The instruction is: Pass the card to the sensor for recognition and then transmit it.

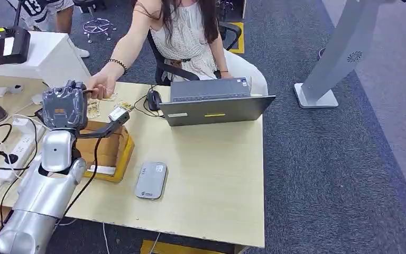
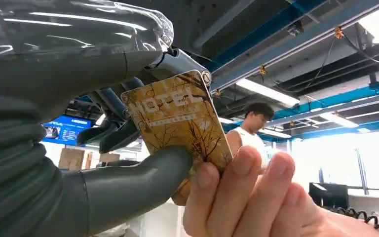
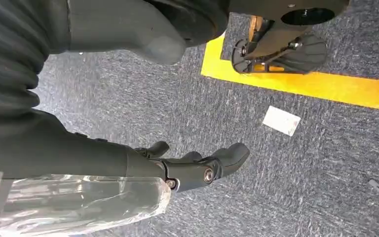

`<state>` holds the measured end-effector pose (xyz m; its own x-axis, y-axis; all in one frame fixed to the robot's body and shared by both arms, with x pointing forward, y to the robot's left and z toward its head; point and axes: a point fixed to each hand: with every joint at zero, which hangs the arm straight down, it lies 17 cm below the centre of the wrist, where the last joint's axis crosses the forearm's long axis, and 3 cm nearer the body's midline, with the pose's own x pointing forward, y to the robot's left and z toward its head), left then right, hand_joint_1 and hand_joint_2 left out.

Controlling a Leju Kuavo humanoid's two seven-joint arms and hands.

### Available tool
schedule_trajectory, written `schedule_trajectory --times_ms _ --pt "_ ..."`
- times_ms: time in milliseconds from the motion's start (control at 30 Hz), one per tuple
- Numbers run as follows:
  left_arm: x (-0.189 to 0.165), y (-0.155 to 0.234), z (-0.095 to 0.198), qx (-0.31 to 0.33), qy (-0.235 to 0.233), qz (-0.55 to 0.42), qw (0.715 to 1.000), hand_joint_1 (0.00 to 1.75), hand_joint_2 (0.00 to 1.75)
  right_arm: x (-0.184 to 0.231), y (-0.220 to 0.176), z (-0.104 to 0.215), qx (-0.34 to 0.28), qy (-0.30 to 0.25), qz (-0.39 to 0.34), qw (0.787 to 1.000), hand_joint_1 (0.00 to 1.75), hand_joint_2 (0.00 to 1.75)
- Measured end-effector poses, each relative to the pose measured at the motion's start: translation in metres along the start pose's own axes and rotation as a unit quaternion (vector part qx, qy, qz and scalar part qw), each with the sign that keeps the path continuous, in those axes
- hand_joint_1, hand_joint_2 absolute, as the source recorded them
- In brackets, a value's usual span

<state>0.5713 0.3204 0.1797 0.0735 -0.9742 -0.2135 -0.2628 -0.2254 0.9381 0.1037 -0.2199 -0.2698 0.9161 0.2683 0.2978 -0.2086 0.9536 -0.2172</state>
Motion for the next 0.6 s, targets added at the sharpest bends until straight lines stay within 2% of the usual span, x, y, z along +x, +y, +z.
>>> schedule_trajectory --times_ms 33,600 --pt "0.002 0.0 0.0 0.0 -0.002 0.001 1.0 0.0 1.75 0.001 0.002 0.0 0.008 -0.003 0.001 1.0 0.0 1.75" --pt "0.014 0.002 0.003 0.001 -0.007 0.016 1.0 0.0 1.75 -0.003 -0.003 -0.001 0.014 -0.002 -0.002 1.0 0.0 1.75"
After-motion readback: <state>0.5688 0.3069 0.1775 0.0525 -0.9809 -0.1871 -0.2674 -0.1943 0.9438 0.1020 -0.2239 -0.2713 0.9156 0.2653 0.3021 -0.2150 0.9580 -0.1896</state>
